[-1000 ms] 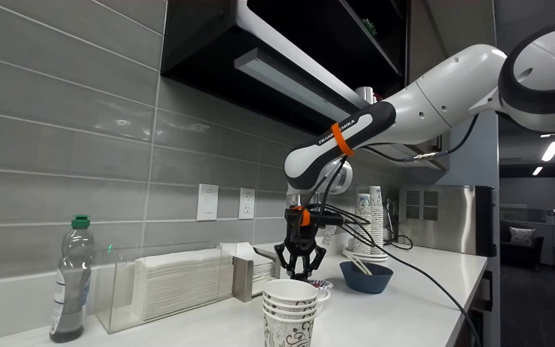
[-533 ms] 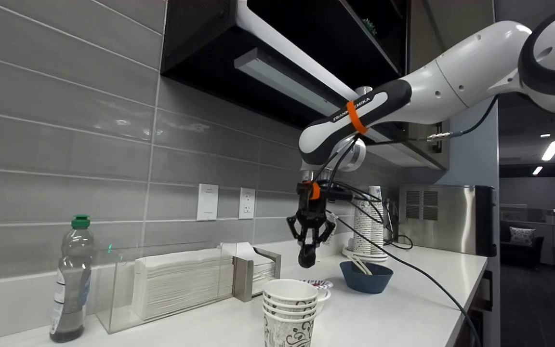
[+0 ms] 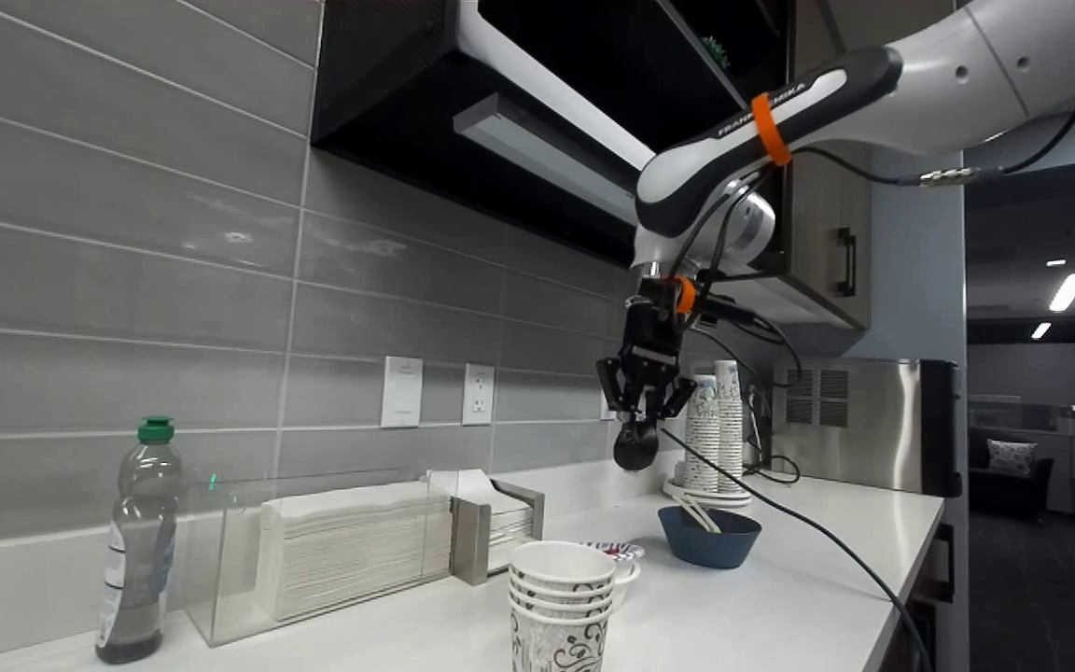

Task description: Remove the black object from the white plate and put it in the paper cups

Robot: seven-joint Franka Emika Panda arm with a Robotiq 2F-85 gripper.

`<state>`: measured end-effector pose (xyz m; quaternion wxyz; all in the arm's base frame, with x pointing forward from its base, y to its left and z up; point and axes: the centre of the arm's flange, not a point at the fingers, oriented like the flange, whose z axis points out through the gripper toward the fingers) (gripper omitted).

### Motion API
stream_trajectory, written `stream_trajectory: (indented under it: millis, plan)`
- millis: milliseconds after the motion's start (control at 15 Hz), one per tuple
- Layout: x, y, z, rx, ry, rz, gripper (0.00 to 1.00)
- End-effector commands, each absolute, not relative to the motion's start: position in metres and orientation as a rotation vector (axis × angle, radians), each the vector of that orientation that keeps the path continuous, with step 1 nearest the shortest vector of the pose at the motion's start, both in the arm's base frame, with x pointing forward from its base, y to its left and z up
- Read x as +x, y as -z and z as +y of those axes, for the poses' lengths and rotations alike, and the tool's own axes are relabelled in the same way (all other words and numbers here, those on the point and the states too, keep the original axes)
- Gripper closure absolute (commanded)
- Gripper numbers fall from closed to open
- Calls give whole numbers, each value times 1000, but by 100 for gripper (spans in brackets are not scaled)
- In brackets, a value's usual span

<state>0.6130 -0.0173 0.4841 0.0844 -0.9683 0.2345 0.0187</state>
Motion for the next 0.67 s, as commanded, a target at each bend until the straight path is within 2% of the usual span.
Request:
stream_trajectory:
  millis: [0, 267, 600]
  plan:
    - [539, -495, 36, -2873, -71, 410, 94]
    - [500, -506, 96, -2874, -90, 72, 94]
    - [502, -496, 152, -2894, -51, -159, 94]
